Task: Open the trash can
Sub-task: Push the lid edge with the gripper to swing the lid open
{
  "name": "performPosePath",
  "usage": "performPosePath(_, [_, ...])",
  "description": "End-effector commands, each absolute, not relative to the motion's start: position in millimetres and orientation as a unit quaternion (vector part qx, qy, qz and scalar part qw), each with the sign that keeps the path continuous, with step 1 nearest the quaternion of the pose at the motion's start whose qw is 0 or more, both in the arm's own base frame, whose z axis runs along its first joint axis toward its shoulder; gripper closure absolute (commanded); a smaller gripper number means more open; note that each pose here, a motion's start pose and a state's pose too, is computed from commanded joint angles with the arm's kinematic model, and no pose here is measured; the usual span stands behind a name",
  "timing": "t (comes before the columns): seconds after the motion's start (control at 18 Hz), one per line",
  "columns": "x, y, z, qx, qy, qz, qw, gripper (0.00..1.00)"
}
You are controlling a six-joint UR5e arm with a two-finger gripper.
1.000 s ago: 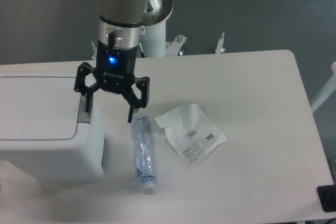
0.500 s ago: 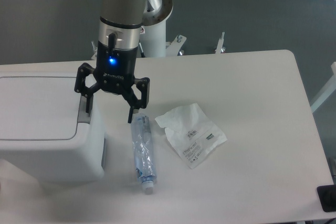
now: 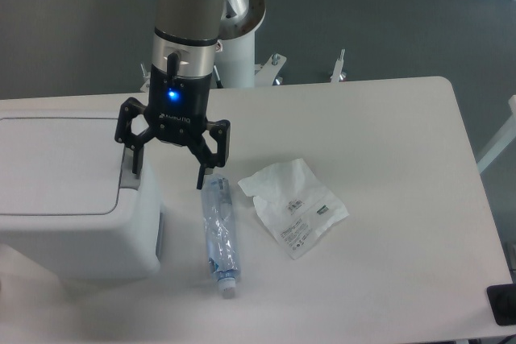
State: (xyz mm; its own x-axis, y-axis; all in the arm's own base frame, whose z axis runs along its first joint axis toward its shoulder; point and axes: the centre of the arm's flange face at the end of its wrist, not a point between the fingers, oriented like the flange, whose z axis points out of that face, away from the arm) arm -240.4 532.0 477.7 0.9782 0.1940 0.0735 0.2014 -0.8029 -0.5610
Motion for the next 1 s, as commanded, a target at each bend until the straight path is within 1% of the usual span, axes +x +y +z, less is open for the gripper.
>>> performPosePath(0.56, [-241,533,482,-0.948,-0.105,-0.005,0.299,0.00])
performPosePath(0.72, [-243,535,501,-0.941,-0.097,0.011,0.323,0.00])
performPosePath(1.0, [-252,541,524,-0.937,-0.068,0.037,0.341,0.00])
